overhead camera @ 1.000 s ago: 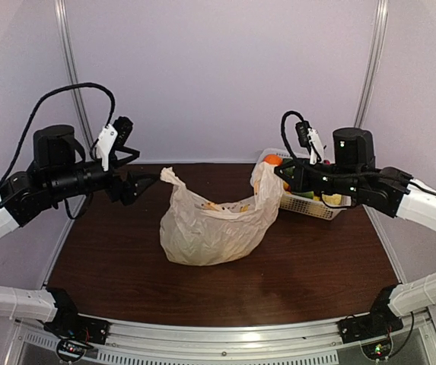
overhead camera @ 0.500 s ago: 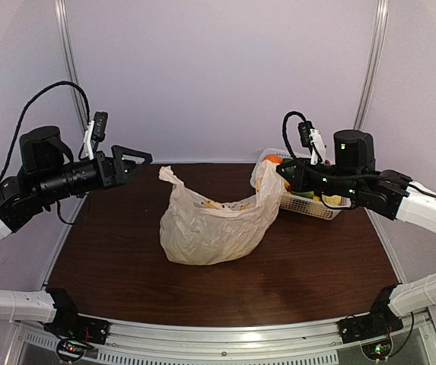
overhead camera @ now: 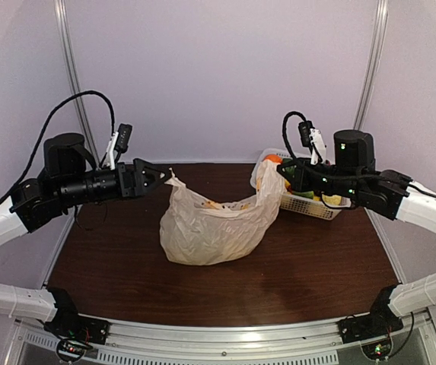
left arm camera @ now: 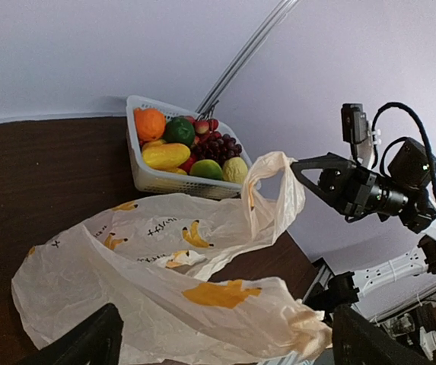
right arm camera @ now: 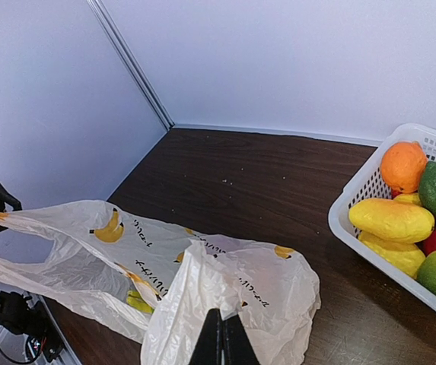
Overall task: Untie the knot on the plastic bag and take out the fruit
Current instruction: Adjust the takeout bag at the center of the board.
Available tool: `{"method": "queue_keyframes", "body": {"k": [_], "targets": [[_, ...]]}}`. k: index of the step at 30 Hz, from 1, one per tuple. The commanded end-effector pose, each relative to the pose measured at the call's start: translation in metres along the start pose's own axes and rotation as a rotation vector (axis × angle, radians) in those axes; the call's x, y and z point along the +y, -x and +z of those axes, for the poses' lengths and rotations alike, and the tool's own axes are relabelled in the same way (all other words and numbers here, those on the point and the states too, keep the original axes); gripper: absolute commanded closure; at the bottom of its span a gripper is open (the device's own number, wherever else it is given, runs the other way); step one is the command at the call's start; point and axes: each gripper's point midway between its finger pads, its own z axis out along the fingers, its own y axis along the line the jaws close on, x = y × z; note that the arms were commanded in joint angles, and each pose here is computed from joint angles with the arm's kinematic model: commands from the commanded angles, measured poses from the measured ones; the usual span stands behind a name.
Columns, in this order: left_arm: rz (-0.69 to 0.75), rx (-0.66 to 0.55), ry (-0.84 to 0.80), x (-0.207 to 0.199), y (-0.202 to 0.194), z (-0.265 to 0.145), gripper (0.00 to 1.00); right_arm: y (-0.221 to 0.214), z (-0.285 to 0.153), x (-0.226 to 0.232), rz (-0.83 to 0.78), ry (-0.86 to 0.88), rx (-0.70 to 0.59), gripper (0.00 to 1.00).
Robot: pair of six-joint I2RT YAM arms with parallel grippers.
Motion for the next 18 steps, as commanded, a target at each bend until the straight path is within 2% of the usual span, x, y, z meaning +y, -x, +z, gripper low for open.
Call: {"method": "queue_keyframes", "body": {"k": [1,12,14,15,16,18], "targets": [[0.189,-0.093,-0.031,-0.016,0.022,0.001,0.02,-0.003,0.0,-0.001,-0.019,-0.006,0.002,1.0],[0.297,-0.005,0.063,-0.01,0.009,0.023,0.03,-0.007,0.004,-0.001,-0.017,-0.003,0.015,1.0],[0.303,0.007,0.064,-0.01,0.008,0.025,0.18,-0.006,0.004,-0.001,-0.015,-0.004,0.014,1.0],[0.302,0.018,0.07,-0.009,0.007,0.025,0.3,-0.006,0.004,-0.001,-0.015,-0.005,0.015,1.0],[0.301,0.026,0.076,-0.009,0.007,0.026,0.48,-0.005,0.003,0.0,-0.015,-0.003,0.015,1.0],[0.294,0.047,0.089,-0.007,0.005,0.026,0.64,-0.002,0.002,0.001,-0.015,-0.004,0.012,1.0]]}}
